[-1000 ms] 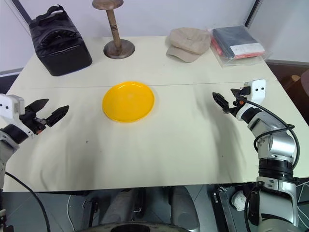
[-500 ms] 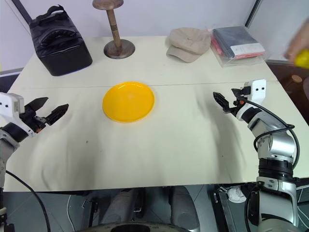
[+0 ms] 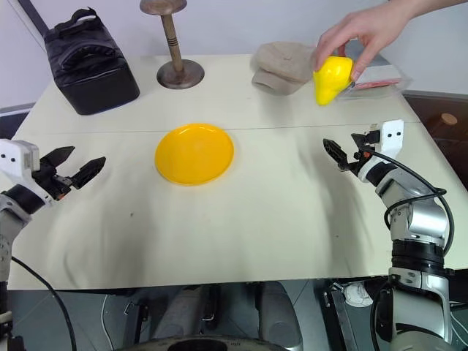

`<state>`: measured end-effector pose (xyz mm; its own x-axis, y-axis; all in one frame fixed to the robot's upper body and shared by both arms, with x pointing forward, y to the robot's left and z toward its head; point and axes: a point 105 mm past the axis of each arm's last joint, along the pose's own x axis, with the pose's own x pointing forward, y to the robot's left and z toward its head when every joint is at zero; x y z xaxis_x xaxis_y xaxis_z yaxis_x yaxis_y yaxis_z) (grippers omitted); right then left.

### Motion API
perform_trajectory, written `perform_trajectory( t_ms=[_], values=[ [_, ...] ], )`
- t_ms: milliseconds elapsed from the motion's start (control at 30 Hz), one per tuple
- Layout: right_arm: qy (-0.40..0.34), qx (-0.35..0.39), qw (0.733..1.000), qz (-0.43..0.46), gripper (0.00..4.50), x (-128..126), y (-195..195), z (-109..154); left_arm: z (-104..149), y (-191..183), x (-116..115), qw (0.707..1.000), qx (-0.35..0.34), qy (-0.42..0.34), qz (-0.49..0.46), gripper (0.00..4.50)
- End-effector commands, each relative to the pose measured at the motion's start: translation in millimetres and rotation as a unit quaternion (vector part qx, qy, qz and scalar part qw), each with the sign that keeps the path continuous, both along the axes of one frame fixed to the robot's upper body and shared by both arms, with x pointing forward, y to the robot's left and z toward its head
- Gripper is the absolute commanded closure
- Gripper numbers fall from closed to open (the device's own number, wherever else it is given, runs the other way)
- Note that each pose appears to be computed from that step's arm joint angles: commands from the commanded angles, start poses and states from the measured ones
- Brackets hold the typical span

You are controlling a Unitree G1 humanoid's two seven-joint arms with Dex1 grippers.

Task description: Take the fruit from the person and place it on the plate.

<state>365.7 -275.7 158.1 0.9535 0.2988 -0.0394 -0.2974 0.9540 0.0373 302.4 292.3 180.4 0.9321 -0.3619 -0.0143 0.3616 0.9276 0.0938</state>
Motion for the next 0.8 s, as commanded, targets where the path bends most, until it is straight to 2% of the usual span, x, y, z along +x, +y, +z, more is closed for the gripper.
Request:
perform_trajectory(
  t_ms=[33,133,300,500,800],
  values=[
    [-0.023,-0.003,0.999,0.023,0.06,-7.8,4.9,19.4,40.8,-39.6,-10.1,0.990,0.007,-0.038,-0.136,0.00],
    [-0.025,0.013,0.998,0.048,0.06,-14.4,11.5,30.0,62.2,-67.0,-17.7,0.971,-0.016,-0.041,-0.234,0.00],
    [-0.036,0.025,0.997,0.055,0.06,-22.1,13.7,47.5,83.8,-88.6,-24.3,0.947,-0.037,-0.037,-0.318,0.00],
    [-0.051,0.016,0.995,0.084,0.06,-28.2,25.6,66.6,87.2,-93.7,-12.9,0.945,-0.032,-0.042,-0.322,0.00],
    [-0.055,0.024,0.991,0.117,0.06,-7.5,37.0,77.5,81.8,-97.5,-7.5,0.945,-0.037,-0.045,-0.321,0.00]
  ],
)
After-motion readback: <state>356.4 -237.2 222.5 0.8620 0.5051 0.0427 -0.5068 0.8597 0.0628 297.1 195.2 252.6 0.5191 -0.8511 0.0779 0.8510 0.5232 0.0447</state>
